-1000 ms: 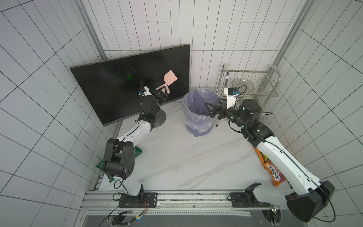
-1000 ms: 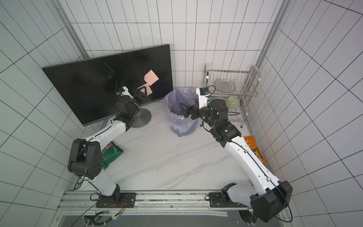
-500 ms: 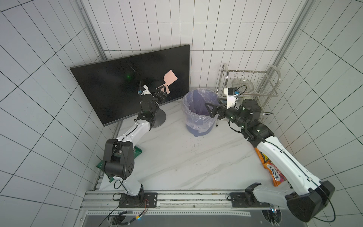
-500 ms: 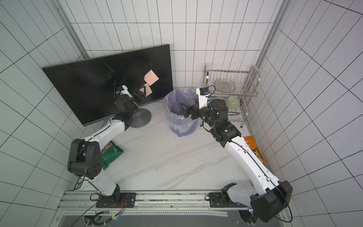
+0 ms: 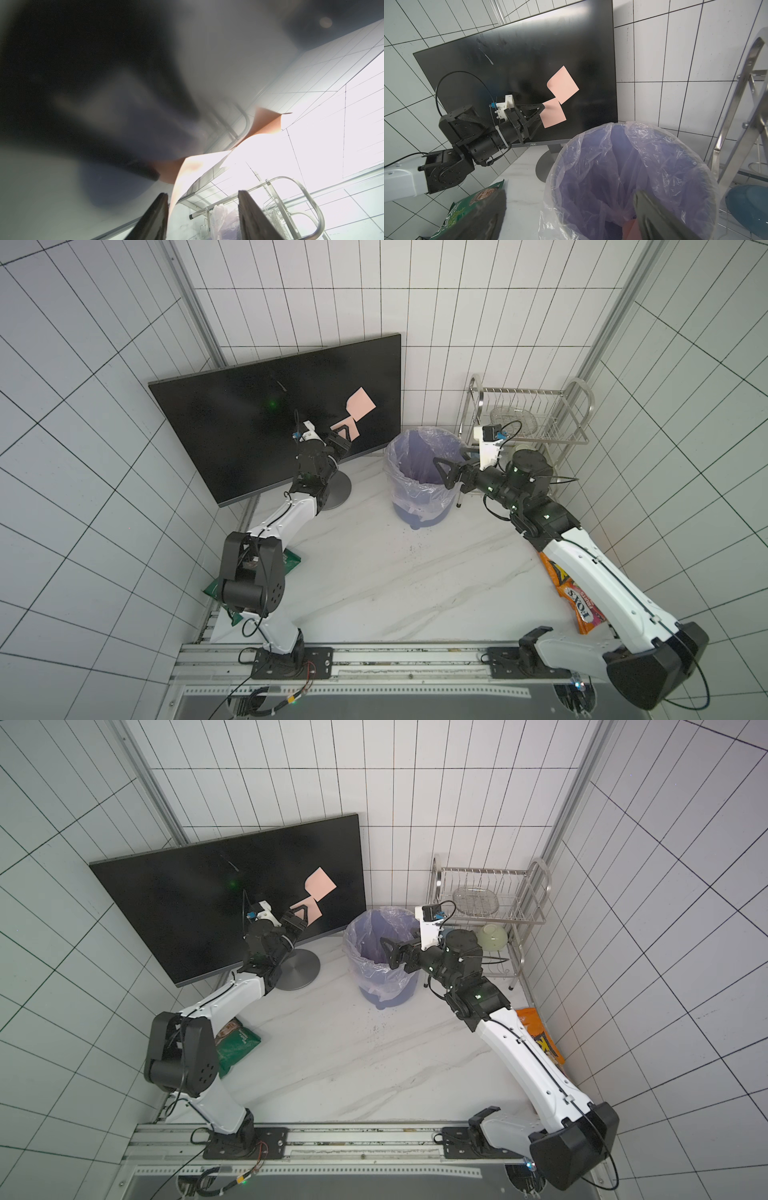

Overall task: Remove the sticky note from the monitor
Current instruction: Tear off the sticky note from the monitor.

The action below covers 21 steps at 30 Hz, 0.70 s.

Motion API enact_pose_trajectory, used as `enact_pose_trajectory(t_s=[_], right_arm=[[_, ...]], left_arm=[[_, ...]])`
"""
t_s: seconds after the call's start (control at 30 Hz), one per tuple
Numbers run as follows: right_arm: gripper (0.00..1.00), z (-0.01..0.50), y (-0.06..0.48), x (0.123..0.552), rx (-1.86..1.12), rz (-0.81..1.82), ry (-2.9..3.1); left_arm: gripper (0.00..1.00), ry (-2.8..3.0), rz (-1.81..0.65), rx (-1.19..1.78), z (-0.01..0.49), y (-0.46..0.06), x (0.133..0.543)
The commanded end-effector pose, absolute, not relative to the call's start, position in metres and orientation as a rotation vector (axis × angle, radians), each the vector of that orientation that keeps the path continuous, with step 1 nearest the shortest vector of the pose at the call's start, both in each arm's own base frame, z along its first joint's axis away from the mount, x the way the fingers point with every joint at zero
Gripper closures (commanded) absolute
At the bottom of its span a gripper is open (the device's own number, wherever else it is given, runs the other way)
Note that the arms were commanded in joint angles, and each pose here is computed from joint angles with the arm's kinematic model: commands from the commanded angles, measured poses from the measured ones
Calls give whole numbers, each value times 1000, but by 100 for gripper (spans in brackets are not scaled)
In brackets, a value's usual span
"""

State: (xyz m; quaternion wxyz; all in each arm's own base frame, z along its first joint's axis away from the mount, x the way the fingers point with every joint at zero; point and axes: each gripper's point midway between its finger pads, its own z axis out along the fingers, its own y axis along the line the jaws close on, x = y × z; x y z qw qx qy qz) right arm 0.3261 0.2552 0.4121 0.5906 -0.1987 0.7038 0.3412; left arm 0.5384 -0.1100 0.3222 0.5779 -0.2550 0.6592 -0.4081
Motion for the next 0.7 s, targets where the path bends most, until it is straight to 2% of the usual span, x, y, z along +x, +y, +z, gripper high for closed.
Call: enact_pose_trajectory(t_s=[0.0, 0.37, 0.53, 0.67], right_arm=[[1, 417, 256, 325, -463, 797, 1618], [1, 414, 256, 327, -459, 801, 1625], [1, 412, 257, 328, -459, 803, 1631], [1, 412, 257, 328, -457, 805, 1631]], left_arm=[[51, 1551, -959, -581, 320, -113, 547], [86, 1575, -950, -581, 313, -114, 546], [97, 1569, -943, -575, 316, -111, 543], [100, 1559, -932, -571, 321, -108, 539]])
